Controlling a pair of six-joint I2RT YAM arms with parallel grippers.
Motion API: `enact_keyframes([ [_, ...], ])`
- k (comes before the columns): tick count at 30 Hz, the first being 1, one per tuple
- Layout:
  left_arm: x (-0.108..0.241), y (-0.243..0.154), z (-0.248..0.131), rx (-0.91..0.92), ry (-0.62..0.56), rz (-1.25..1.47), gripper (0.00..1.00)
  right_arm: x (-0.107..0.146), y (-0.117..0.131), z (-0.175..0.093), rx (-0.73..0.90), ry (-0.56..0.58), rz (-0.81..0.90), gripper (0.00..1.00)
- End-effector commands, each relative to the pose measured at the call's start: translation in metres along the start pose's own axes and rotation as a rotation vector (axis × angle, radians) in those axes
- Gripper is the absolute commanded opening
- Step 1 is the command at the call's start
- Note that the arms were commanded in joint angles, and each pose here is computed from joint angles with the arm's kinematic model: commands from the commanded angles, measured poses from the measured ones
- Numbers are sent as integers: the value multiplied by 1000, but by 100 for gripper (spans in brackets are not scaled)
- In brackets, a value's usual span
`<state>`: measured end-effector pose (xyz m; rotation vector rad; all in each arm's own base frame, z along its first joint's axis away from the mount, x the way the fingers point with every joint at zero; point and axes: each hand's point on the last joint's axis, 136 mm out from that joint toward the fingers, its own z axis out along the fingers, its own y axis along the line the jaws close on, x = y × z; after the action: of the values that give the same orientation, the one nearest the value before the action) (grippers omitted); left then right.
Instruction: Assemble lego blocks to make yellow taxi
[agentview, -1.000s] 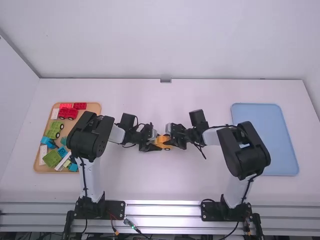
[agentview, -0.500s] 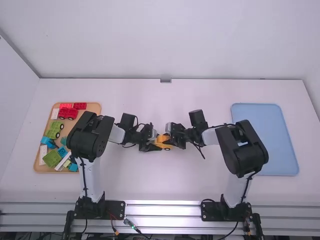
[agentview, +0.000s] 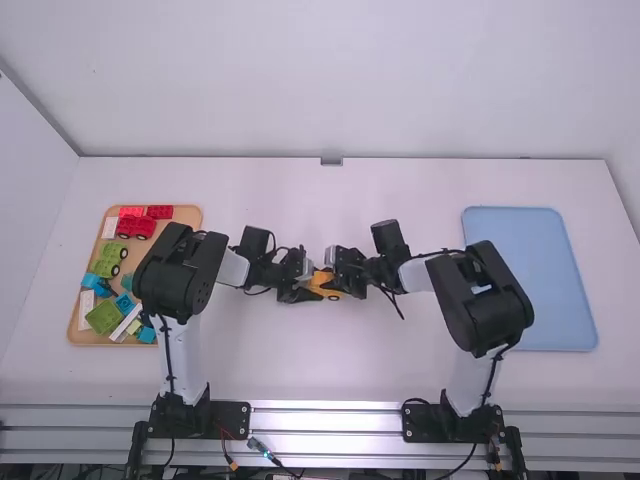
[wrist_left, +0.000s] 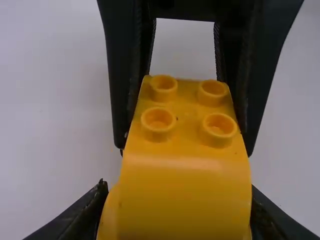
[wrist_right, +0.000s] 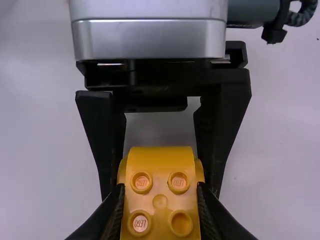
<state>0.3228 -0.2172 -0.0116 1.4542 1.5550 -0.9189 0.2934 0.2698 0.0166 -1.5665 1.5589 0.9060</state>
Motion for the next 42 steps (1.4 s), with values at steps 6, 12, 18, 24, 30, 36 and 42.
enact_keyframes([
  [6, 9, -1, 4, -5, 44, -44, 50, 20, 4, 5, 13, 89, 41, 0],
  [12, 10, -1, 4, -5, 46, -45, 50, 25, 6, 9, 24, 136, 35, 0],
  [18, 9, -3, 5, 2, 47, -45, 49, 31, 3, 6, 40, 158, 48, 0],
  [24, 10, -2, 5, -2, 50, -42, 48, 38, 7, 2, 24, 176, 54, 0],
  [30, 11, -1, 5, -8, 58, -45, 47, 30, 12, 1, -17, 117, 37, 0],
  [36, 11, -1, 5, -8, 58, -45, 47, 29, 14, 3, -29, 99, 36, 0],
  [42, 12, 0, 4, -12, 58, -47, 47, 36, 2, 4, 3, 71, 116, 0],
])
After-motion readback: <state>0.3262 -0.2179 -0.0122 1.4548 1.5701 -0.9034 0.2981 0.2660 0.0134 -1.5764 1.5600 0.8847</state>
